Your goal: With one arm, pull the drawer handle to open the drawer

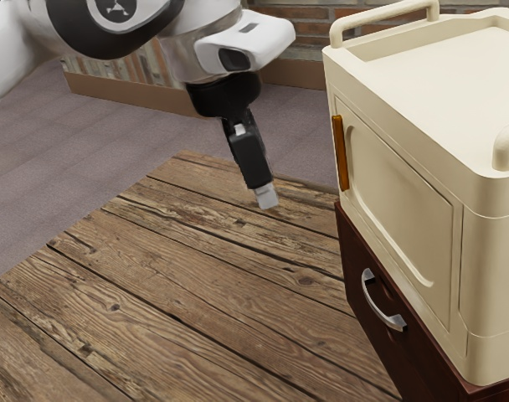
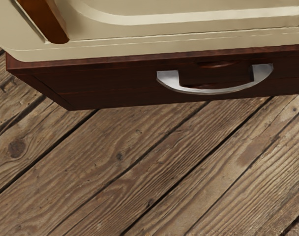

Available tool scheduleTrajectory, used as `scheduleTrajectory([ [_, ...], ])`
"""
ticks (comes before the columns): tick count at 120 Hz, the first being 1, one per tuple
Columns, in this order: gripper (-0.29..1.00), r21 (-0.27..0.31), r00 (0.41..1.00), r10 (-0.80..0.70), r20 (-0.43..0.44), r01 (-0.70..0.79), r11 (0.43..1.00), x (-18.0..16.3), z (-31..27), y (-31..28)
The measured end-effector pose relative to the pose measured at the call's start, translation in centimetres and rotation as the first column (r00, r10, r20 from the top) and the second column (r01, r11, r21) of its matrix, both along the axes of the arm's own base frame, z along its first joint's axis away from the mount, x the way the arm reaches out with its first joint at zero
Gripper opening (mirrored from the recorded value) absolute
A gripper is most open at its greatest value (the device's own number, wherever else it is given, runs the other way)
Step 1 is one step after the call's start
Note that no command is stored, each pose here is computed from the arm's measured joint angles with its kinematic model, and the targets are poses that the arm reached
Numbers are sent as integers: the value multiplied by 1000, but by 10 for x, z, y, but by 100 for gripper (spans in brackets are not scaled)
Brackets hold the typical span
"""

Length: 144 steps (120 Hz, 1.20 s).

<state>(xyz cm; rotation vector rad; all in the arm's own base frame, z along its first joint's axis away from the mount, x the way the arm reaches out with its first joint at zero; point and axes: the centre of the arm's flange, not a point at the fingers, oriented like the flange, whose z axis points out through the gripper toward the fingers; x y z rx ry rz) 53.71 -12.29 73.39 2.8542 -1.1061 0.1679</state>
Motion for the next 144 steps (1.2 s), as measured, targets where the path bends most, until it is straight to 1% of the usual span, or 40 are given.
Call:
scheduleTrajectory([
  [11, 70, 8, 989, -146, -33, 146, 989, -7, -2, 12],
  [23, 70, -1, 958, -276, -78, 277, 961, -17, -11, 27],
  [31, 70, -15, 928, -359, -103, 359, 933, -22, -23, 29],
  [38, 70, -35, 896, -426, -124, 425, 904, -32, -47, 29],
  [48, 70, -44, 850, -514, -113, 513, 857, -39, -78, 22],
  [55, 70, -17, 798, -598, -76, 598, 801, -49, -87, -2],
  [61, 70, 19, 753, -657, -42, 658, 753, -57, -91, -18],
  [69, 70, 79, 709, -705, -5, 703, 707, -68, -91, -22],
  [78, 70, 129, 667, -744, 31, 736, 665, -76, -89, -20],
  [99, 70, 200, 539, -840, 64, 818, 540, -79, -114, -45],
  [122, 70, 263, 451, -885, 110, 846, 464, -70, -120, -50],
  [144, 70, 287, 386, -911, 148, 865, 413, -64, -138, -60],
])
